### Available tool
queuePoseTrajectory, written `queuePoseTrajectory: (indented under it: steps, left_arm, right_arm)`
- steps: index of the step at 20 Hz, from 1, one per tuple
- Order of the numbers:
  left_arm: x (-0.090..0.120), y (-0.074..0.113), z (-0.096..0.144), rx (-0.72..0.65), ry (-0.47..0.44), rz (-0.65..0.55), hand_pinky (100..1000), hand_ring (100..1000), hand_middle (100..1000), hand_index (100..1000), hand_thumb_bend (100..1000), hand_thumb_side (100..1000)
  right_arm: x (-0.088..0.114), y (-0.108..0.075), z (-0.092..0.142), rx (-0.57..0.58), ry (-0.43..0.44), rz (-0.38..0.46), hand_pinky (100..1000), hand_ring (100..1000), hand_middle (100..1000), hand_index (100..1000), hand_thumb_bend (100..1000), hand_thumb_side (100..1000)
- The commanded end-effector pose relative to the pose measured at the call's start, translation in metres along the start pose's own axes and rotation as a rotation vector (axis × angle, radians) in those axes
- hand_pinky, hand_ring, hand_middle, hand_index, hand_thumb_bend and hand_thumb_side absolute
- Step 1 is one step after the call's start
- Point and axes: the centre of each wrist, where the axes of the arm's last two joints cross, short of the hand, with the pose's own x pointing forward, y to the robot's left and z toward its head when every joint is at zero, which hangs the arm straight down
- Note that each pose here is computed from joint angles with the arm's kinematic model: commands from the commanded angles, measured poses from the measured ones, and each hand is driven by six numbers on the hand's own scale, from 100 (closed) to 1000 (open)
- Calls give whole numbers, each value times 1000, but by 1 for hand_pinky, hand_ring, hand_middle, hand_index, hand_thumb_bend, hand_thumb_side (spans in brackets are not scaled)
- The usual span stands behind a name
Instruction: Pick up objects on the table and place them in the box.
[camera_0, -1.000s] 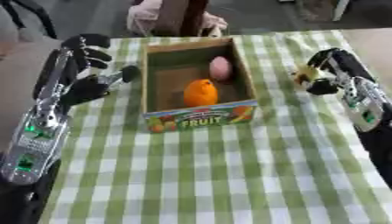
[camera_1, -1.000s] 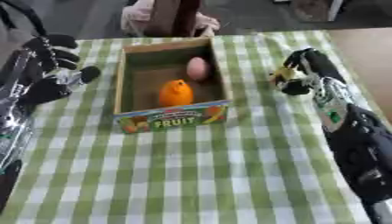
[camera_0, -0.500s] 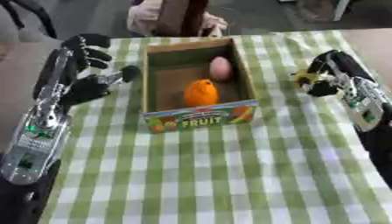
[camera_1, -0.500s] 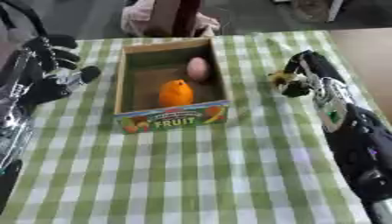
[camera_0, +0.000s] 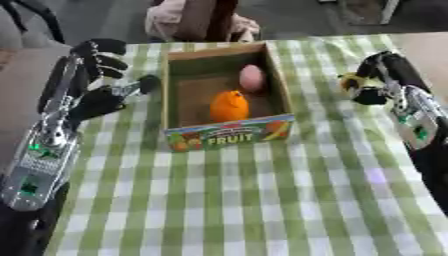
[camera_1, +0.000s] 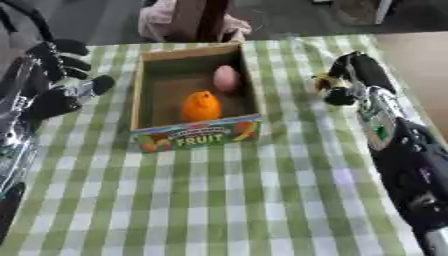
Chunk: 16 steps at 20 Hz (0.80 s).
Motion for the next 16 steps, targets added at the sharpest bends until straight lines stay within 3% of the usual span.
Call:
queuePoseTrajectory:
  steps: [1, 8, 16]
  left_arm:
    - [7, 10, -3, 15, -23, -20, 635, 627, 655, 722, 845, 340]
    - [6, 9, -2, 8, -23, -18, 635, 628, 655, 723, 846, 340]
    - [8, 7, -3, -2, -28, -15, 635, 629, 656, 724, 845, 338]
  right_arm:
    - [15, -31, -10, -96, -56, -15, 624, 601, 499, 229, 148, 100]
    - [59, -56, -18, -151, -201, -52, 630, 603, 500, 232, 149, 100]
    - [112, -63, -24, -139, -367, -44, 635, 606, 504, 234, 143, 100]
